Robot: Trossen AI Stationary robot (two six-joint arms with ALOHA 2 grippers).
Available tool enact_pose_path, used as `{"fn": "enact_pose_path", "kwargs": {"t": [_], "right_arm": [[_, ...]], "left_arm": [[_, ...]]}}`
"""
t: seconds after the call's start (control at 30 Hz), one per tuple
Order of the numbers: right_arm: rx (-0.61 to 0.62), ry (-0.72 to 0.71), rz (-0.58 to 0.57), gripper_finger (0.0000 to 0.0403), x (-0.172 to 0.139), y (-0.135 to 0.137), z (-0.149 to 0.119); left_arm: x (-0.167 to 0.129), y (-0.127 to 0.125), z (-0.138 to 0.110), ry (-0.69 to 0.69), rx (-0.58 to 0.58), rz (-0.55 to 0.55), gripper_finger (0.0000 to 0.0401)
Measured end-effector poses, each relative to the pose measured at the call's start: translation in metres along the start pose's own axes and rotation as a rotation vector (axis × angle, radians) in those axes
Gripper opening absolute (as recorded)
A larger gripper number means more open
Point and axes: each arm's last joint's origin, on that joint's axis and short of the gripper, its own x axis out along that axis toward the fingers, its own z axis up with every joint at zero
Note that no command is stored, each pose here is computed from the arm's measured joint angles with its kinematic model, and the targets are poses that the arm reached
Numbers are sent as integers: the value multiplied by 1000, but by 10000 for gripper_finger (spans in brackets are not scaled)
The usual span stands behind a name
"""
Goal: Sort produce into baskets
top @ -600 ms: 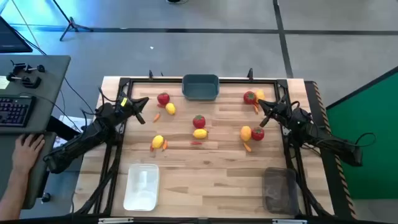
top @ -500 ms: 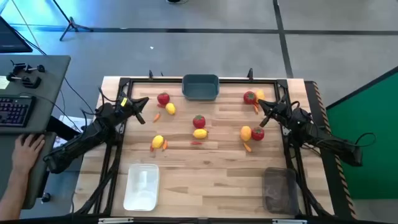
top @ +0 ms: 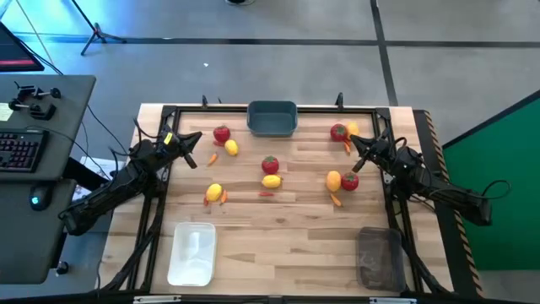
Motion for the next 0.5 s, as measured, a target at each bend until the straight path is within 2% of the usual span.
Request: {"fn": "enact_pose_path", "kwargs": {"t": [0.5], "right_arm": [[0, 0, -4, 0, 0, 0, 0]], "left_arm": [[0, 0, 0, 0, 0, 0, 0]]}}
